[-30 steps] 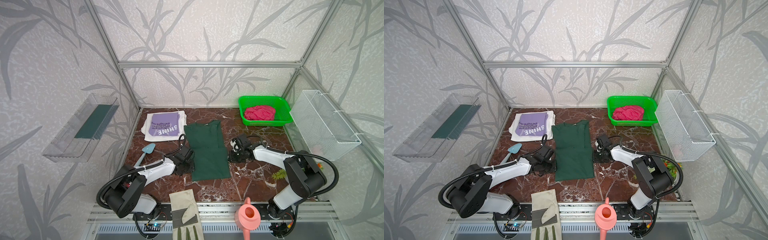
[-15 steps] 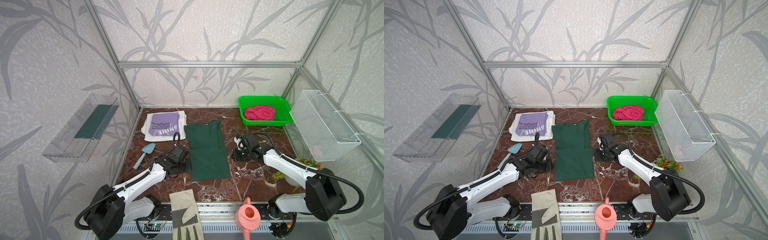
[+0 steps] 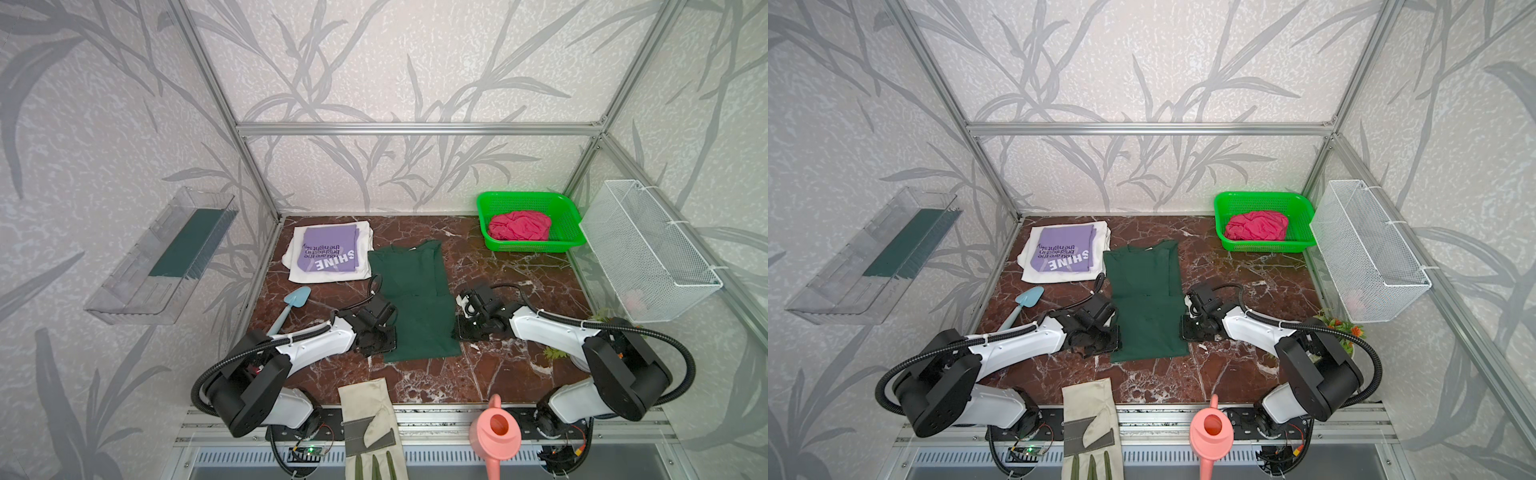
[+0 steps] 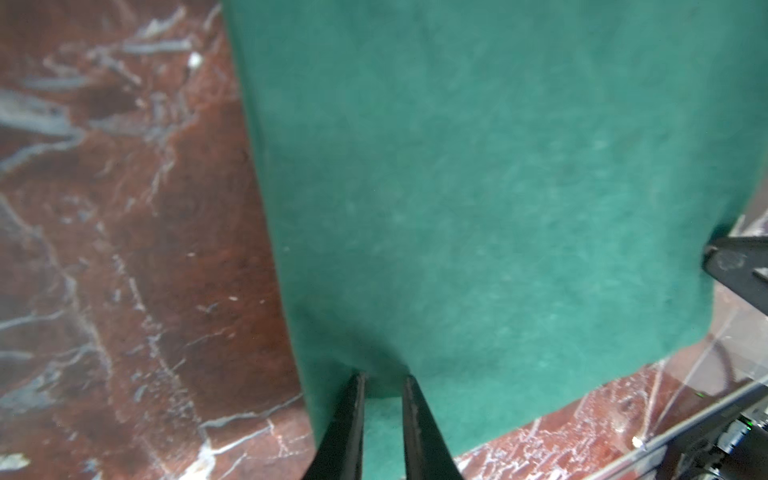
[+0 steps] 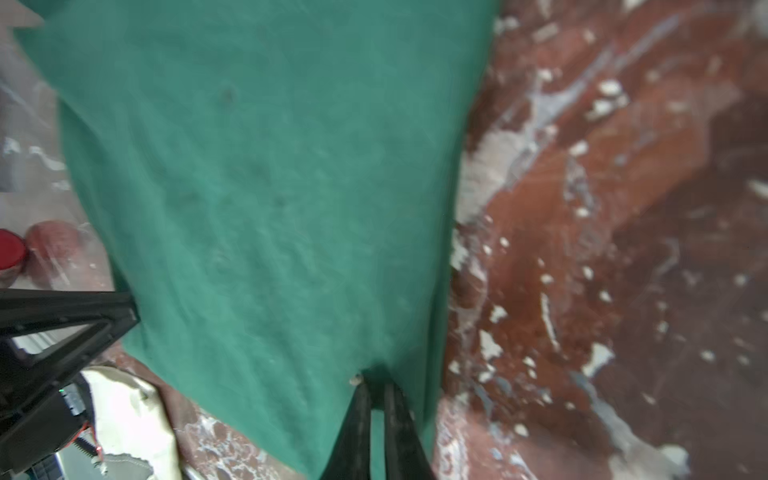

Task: Fold and stack the t-shirts
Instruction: 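Grasp the folded strip's near edge with both grippers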

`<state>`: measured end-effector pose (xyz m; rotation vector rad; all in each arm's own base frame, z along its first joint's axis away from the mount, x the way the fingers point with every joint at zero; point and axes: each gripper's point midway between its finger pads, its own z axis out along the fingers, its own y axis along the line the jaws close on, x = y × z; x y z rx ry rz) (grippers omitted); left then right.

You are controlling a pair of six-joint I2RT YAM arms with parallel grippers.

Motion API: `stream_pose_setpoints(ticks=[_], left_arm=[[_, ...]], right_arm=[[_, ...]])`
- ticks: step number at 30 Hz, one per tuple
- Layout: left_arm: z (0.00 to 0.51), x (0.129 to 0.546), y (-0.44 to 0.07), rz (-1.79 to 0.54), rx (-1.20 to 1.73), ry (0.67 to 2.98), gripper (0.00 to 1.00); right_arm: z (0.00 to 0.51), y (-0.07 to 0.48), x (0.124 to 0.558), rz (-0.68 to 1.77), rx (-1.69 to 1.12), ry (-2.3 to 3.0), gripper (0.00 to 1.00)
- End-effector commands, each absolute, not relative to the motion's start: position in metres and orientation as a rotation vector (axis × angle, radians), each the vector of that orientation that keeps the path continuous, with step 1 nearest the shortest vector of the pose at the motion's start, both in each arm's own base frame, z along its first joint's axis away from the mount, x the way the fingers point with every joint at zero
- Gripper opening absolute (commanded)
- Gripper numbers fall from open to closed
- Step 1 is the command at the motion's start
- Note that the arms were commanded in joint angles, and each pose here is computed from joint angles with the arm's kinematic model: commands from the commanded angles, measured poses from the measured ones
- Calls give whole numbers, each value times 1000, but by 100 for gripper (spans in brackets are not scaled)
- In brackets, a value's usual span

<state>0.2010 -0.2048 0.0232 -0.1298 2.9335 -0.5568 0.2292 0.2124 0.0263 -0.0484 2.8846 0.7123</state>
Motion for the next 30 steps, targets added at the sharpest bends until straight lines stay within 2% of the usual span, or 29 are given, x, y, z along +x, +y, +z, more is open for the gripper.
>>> stream_pose_setpoints(ticks=[1, 9, 16, 22, 30], left_arm=[[19, 192, -193, -486, -178, 2964, 20], [45, 186, -178, -432, -153, 2914, 20], [63, 184, -220, -654, -42, 2882, 20], [40, 179, -233, -594, 10, 2957, 20], [12, 165, -205, -408, -104, 3030, 20]], right_arm=[[20, 196, 222, 609, -34, 2916, 12], [44, 174, 211, 500, -71, 2883, 12], [73, 208, 200, 735, -138, 2807, 12], [51, 237, 192, 813, -171, 2857, 12], [7, 214, 177, 659, -95, 2981, 12]])
